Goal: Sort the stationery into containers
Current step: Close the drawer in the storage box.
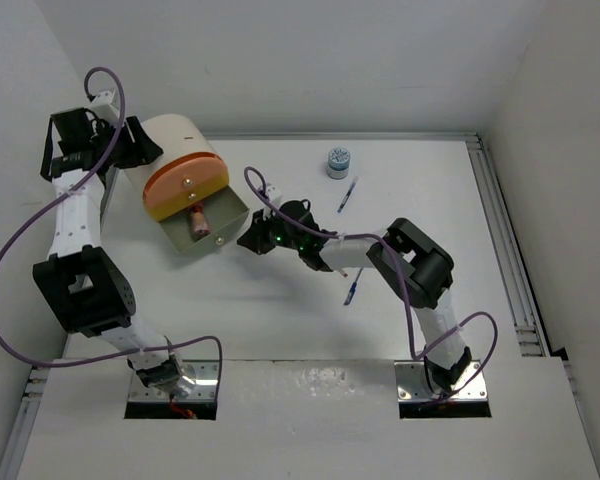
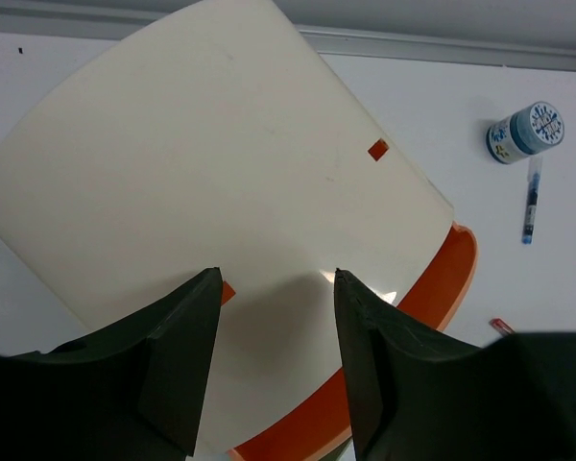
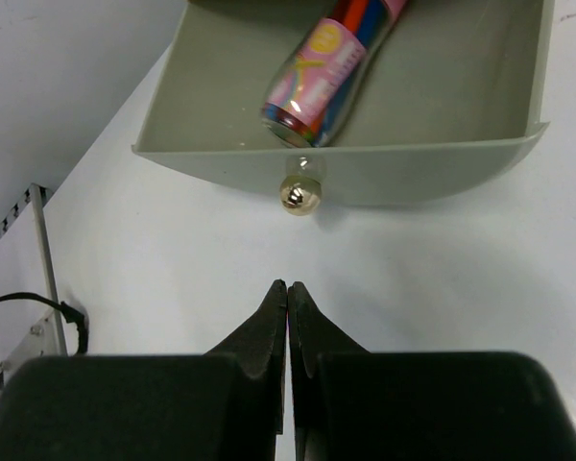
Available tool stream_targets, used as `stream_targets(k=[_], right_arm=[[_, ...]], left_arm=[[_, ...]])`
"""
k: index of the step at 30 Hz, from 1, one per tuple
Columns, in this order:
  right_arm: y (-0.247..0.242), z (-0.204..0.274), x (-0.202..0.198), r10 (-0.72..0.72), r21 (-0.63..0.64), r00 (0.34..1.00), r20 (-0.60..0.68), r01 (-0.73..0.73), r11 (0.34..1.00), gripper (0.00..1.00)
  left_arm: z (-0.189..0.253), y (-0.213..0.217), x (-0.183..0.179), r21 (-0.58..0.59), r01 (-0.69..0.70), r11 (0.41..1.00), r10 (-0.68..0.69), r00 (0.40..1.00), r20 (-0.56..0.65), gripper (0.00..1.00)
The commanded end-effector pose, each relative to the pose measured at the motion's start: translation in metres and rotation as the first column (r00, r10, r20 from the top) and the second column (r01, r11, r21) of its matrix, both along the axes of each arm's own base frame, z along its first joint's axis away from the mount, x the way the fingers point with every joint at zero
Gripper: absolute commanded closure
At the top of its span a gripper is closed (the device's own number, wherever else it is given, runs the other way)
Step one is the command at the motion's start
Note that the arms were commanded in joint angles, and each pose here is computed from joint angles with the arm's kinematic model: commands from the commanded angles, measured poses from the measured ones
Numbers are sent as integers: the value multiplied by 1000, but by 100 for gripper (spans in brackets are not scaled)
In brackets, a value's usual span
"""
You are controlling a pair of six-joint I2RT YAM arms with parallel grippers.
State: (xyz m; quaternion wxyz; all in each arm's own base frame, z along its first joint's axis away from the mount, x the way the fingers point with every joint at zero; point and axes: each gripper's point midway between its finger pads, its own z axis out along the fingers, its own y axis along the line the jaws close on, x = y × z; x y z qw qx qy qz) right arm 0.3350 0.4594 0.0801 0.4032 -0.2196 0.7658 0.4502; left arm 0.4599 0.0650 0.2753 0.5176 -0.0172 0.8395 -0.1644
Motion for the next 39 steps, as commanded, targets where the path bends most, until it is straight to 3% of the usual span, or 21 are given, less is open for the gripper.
stream_targets(k=[1,15,39], right_arm=[[7,8,10,-21,42,999,31,20,999,100],[11,-4,26,-69,26,997,37,68,997,100],[57,22,107,-291,149,951,102,275,950,100]], left_arm=[[6,2,-6,2,25,1000,-25,1000,3,44],[-13,-6,-19,-103,86,991,-90,995,-36,41],[-25,-2,-17,-88,96,992,-101,993,-57,41]])
